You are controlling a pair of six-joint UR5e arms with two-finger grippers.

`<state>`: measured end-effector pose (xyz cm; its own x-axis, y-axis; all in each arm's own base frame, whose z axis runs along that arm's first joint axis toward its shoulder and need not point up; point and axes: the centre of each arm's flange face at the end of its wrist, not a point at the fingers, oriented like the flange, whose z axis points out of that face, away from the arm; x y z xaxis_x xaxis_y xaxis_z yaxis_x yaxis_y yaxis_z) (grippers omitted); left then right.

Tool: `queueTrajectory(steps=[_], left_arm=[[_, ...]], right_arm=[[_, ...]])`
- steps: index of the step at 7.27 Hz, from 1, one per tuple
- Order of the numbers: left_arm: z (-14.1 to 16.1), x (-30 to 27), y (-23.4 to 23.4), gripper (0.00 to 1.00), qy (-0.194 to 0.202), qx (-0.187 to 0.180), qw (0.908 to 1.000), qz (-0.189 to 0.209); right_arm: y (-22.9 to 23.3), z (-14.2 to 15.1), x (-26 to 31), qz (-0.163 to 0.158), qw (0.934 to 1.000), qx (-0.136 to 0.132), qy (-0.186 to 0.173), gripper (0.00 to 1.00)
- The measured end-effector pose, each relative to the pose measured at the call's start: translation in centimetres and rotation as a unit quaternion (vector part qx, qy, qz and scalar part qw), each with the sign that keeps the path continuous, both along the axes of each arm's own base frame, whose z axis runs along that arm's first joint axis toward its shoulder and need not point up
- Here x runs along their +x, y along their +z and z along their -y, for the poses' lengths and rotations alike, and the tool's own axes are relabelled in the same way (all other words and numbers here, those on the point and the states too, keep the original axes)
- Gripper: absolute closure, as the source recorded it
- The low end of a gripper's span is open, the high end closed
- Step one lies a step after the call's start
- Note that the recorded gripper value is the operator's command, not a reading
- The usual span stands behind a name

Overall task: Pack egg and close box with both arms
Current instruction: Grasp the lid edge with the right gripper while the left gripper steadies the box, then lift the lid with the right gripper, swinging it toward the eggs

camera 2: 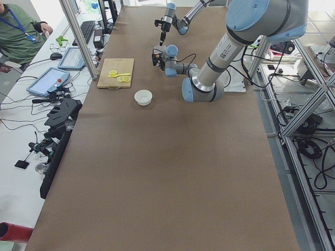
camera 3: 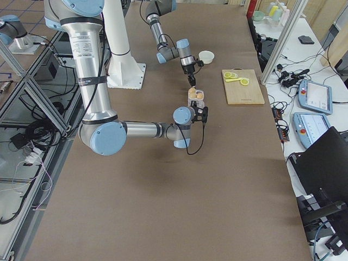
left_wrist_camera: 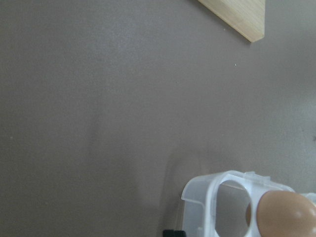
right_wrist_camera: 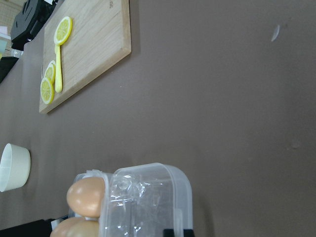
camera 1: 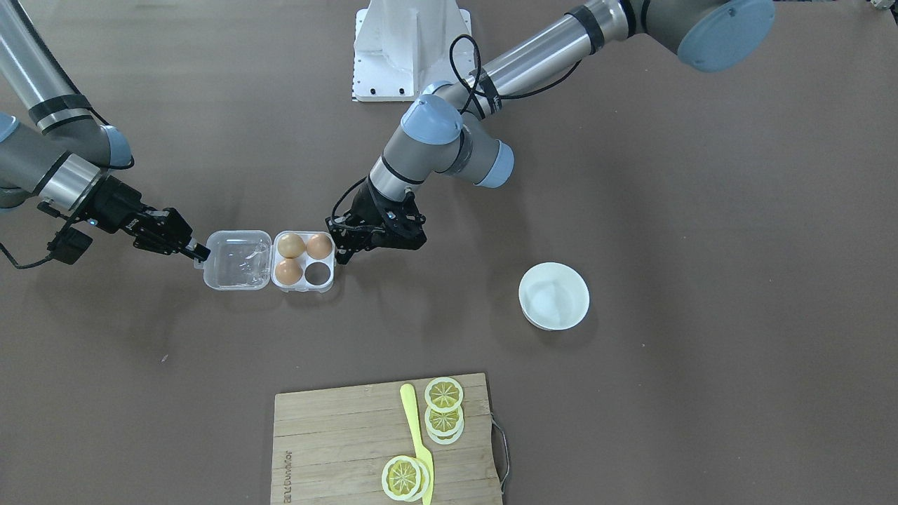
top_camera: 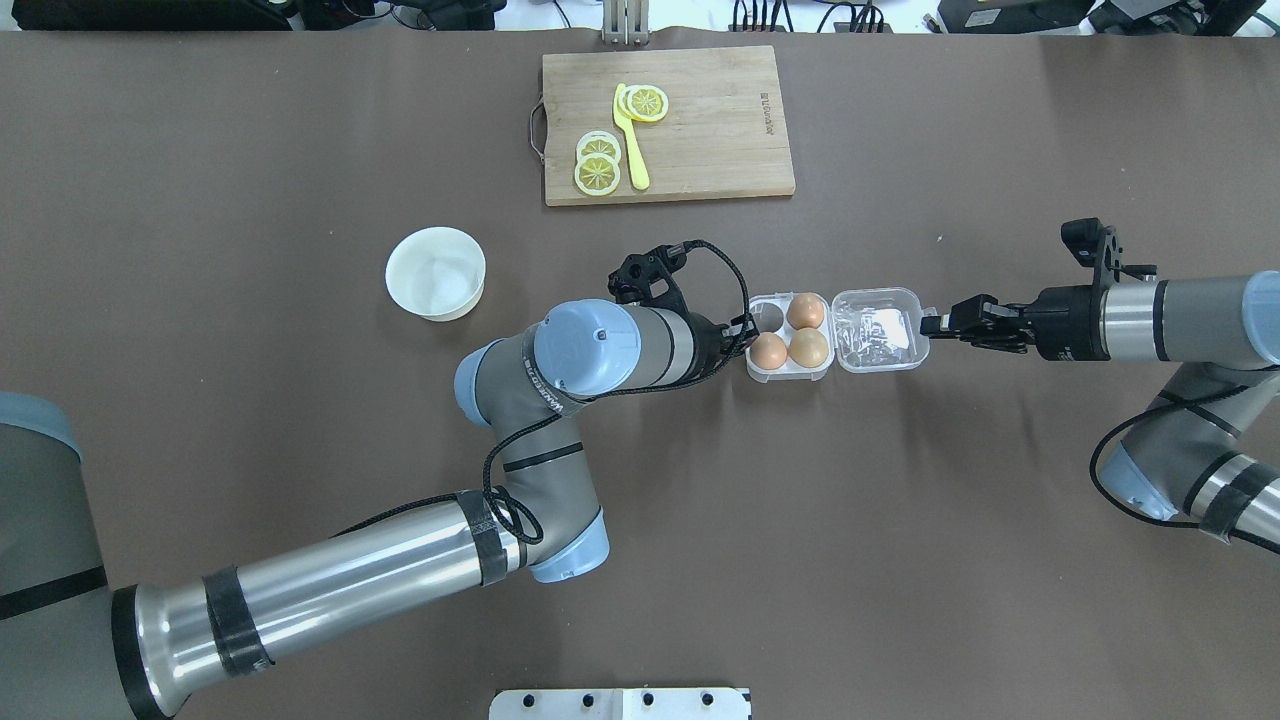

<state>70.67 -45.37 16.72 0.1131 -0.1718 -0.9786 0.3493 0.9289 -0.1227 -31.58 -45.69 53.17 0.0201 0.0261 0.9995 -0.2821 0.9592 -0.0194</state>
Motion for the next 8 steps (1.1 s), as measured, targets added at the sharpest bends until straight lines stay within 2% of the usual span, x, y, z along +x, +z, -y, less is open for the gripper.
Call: queueTrajectory(steps=[4, 8], left_arm=[[-0.21, 0.04, -0.15, 1.00, 0.001, 0.001, 1.0000, -0.002], [-0.29, 0.08, -0.17, 1.00, 0.002, 0.001, 1.0000, -0.002]], right_arm=[[-0.78, 0.23, 0.63, 0.005, 0.9999, 0.006, -0.009, 0.83], [-1.01, 0.33, 0.58, 0.005, 0.9999, 0.012, -0.012, 0.77]])
